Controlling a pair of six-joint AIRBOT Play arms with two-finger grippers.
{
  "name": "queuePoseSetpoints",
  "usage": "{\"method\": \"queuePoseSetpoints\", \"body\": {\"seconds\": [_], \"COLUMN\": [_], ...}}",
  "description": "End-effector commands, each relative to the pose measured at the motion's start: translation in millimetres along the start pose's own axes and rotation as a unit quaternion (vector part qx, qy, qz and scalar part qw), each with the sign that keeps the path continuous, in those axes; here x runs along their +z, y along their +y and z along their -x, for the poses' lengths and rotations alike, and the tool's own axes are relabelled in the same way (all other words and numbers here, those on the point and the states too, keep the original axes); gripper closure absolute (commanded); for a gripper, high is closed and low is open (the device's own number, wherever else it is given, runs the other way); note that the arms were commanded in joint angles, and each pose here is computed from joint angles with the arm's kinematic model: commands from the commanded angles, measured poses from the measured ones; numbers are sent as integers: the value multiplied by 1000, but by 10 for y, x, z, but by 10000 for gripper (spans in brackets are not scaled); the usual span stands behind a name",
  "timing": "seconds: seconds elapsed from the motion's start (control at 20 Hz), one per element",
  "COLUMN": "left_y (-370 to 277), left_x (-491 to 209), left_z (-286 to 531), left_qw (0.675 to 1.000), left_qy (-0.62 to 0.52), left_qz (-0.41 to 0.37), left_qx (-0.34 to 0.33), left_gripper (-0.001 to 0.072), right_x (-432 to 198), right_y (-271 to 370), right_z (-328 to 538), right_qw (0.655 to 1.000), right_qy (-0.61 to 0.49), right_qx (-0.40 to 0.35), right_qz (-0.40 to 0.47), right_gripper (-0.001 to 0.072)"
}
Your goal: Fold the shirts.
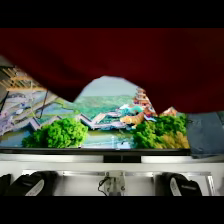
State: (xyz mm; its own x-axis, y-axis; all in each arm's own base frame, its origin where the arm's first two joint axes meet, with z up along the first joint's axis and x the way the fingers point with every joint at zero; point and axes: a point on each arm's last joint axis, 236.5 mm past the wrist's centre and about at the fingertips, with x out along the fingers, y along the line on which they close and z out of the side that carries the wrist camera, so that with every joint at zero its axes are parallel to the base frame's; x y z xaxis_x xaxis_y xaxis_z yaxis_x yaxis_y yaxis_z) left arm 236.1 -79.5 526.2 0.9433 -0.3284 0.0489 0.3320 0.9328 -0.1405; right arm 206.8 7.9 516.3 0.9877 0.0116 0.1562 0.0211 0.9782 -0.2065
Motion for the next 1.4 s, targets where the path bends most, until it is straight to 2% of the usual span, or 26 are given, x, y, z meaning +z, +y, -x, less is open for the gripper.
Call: {"method": "queuePoseSetpoints", "body": {"seconds": [0.0, 0.1, 0.2, 0.35, 0.5, 0.7, 0.85, 1.1, 1.15, 1.2, 1.25, 1.3, 1.35], "left_y": [253, 600, 950, 1285, 1536, 1999, 2173, 2026, 1952, 1873, 1831, 1829, 1840], "left_x": [-351, -800, -1402, -2562, -3490, -4267, -4822, -5570, -5634, -5662, -5643, -5573, -5454], "left_z": [156, -90, -417, -894, -1350, -1795, -1863, -1882, -1896, -1905, -1880, -1810, -1696], "left_qw": [997, 986, 965, 919, 880, 847, 814, 774, 771, 769, 764, 755, 743], "left_qy": [55, 127, 209, 351, 439, 482, 524, 586, 589, 592, 597, 611, 636], "left_qz": [2, -11, -23, -22, -17, 34, 72, 104, 120, 137, 148, 143, 118], "left_qx": [56, 111, 156, 177, 181, 222, 239, 216, 208, 200, 196, 191, 169], "left_gripper": [674, 674, 674, 674, 673, 673, 672, 669, 634, 452, 175, 68, 68], "right_x": [-104, -741, -1507, -2577, -3505, -4537, -5015, -5506, -5471, -5363, -5228, -5056, -4903], "right_y": [36, 146, 288, 494, 764, 1411, 1877, 2489, 2520, 2541, 2501, 2406, 2225], "right_z": [56, -228, -546, -1161, -1962, -2663, -2888, -2651, -2651, -2663, -2680, -2673, -2648], "right_qw": [1000, 987, 954, 903, 876, 860, 856, 813, 811, 810, 811, 814, 821], "right_qy": [29, 152, 285, 399, 422, 437, 438, 501, 500, 497, 493, 492, 494], "right_qx": [7, 43, 89, 140, 162, 165, 156, 183, 184, 189, 194, 201, 199], "right_qz": [2, -12, -32, -74, -167, -205, -227, -235, -242, -249, -248, -233, -207], "right_gripper": [639, 639, 640, 640, 640, 640, 639, 637, 606, 421, 188, 160, 160]}}
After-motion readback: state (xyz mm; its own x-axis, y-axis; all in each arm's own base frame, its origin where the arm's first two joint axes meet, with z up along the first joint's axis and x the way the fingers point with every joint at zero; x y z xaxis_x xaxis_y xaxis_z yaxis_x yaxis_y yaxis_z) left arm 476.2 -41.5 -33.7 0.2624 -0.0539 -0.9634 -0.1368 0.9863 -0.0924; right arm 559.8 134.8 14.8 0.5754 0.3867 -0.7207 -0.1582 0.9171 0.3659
